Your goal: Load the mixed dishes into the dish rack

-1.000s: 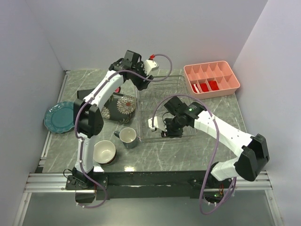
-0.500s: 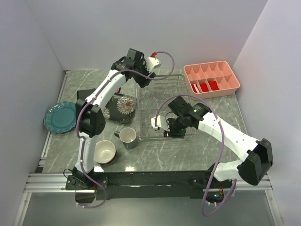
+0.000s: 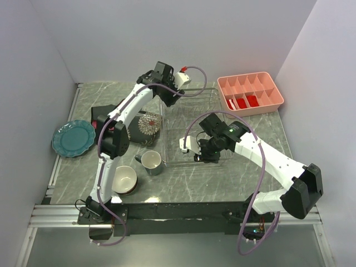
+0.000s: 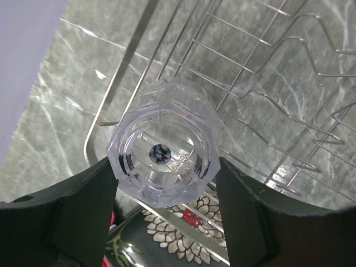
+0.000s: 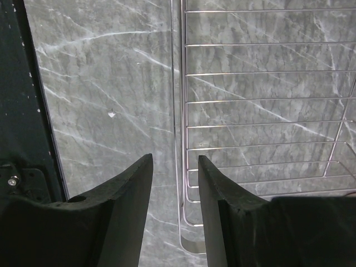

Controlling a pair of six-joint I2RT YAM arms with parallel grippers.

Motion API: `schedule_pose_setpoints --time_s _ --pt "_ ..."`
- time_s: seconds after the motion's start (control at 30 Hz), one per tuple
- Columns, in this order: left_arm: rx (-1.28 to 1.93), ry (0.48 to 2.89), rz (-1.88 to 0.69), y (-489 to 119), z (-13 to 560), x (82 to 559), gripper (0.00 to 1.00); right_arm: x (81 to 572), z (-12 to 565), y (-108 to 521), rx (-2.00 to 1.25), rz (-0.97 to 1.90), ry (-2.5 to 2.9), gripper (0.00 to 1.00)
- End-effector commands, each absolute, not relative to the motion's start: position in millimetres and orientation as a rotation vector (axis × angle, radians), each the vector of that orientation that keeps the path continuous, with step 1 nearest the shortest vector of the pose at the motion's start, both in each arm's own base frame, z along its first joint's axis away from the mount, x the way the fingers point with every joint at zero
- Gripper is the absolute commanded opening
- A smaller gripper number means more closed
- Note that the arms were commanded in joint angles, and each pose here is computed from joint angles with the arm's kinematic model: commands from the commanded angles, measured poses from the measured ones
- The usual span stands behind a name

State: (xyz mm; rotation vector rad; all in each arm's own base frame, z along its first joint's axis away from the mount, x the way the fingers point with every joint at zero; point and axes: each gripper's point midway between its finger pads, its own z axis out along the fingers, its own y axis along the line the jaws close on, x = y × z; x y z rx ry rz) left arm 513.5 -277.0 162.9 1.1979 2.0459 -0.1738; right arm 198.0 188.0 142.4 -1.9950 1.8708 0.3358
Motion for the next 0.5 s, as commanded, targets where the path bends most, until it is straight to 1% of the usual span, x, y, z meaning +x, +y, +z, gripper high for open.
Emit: schedule_pose_setpoints --time_s 0.0,0.1,0.2,0.3,0.33,0.4,0.43,0.47 --pt "1.211 2.017 -0.207 -286 173 512 0.13 201 145 188 -1.971 0.333 1.881 0.46" --pt "1.218 2.032 -0.209 -285 162 510 0.14 202 144 189 -1.972 0.338 1.881 0.46" --pt "1.208 2.045 -0.194 -283 157 513 0.20 204 142 190 -1.972 0.339 1.888 0.46" --pt "1.209 2.054 -0.186 -283 149 517 0.31 204 142 191 -1.979 0.338 1.889 0.44" --pt "1.203 2.053 -0.179 -283 149 518 0.39 204 142 190 -1.980 0.341 1.889 0.44" --pt "1.191 2.043 -0.172 -284 148 522 0.44 204 142 190 -1.980 0.337 1.894 0.44" --pt "1.188 2.040 -0.169 -285 148 523 0.49 204 143 190 -1.981 0.339 1.891 0.44" --pt "1.189 2.043 -0.168 -285 145 523 0.51 205 143 190 -1.979 0.334 1.892 0.44"
